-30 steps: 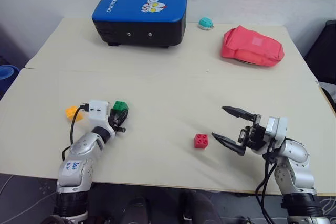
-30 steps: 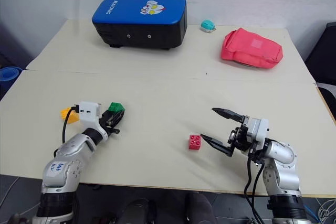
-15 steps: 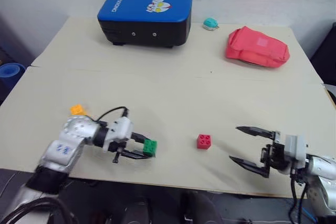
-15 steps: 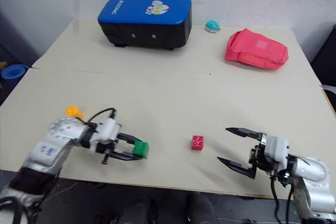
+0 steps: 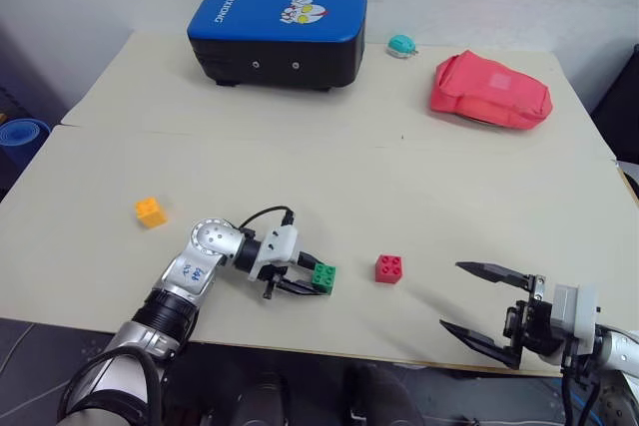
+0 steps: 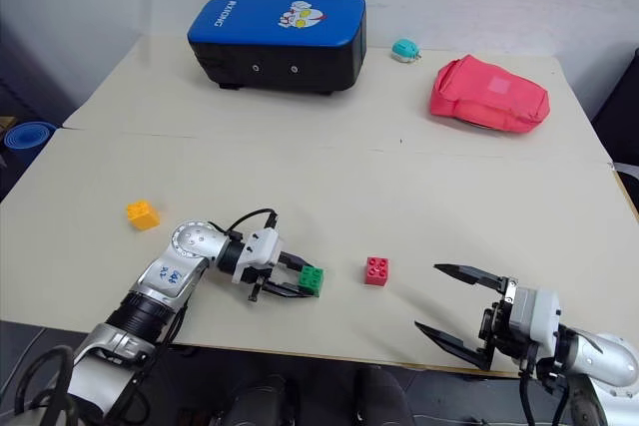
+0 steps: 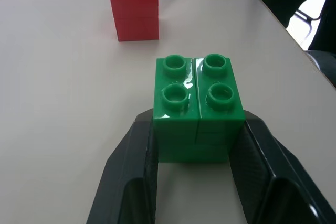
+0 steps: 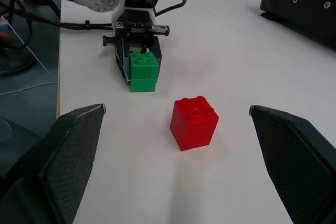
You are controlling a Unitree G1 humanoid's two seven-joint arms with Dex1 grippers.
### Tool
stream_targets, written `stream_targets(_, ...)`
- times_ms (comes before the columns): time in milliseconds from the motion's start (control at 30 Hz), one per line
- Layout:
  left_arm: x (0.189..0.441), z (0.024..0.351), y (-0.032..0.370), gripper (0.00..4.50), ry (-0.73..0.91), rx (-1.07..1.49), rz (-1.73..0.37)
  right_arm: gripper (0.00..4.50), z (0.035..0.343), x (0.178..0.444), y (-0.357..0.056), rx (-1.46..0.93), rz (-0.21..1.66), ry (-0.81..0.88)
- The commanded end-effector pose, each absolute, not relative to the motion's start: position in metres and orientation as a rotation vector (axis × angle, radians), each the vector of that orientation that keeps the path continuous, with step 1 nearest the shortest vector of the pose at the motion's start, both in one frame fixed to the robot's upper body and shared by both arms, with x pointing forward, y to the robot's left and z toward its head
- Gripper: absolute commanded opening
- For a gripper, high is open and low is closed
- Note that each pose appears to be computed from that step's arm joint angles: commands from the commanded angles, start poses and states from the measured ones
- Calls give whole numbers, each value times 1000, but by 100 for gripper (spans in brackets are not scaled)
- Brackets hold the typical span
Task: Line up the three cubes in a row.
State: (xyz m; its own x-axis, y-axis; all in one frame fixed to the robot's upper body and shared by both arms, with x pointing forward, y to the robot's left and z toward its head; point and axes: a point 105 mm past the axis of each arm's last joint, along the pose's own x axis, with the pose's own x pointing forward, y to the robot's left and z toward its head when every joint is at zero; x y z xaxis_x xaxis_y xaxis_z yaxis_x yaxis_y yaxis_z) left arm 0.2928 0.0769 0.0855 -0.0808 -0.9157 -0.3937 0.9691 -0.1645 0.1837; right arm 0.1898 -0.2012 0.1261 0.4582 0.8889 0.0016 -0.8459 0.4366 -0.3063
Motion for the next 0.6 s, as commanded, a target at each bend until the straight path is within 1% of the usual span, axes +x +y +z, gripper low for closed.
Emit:
stream_targets(33, 302, 87, 78, 148, 132, 513, -1641, 450, 134, 187, -207, -300, 1060, -212)
stream_targets(133, 314, 89, 74, 148, 113, 534, -1601, 450, 132, 185, -207, -295, 1063, -206)
stream_targets(200, 317, 91, 70, 148, 104, 512, -1600, 450, 130, 184, -207, -291, 1064, -204)
stream_targets(367, 314, 89, 72, 148, 110, 521, -1635, 450, 127, 185, -208, -291, 1060, -204)
stream_targets(500, 304, 88, 75, 148, 115, 501, -1673, 450, 122, 187, -208, -286, 1056, -201)
stream_targets(600, 302, 89, 75, 148, 109, 498, -1669, 450, 122, 187, -207, -286, 1057, -203)
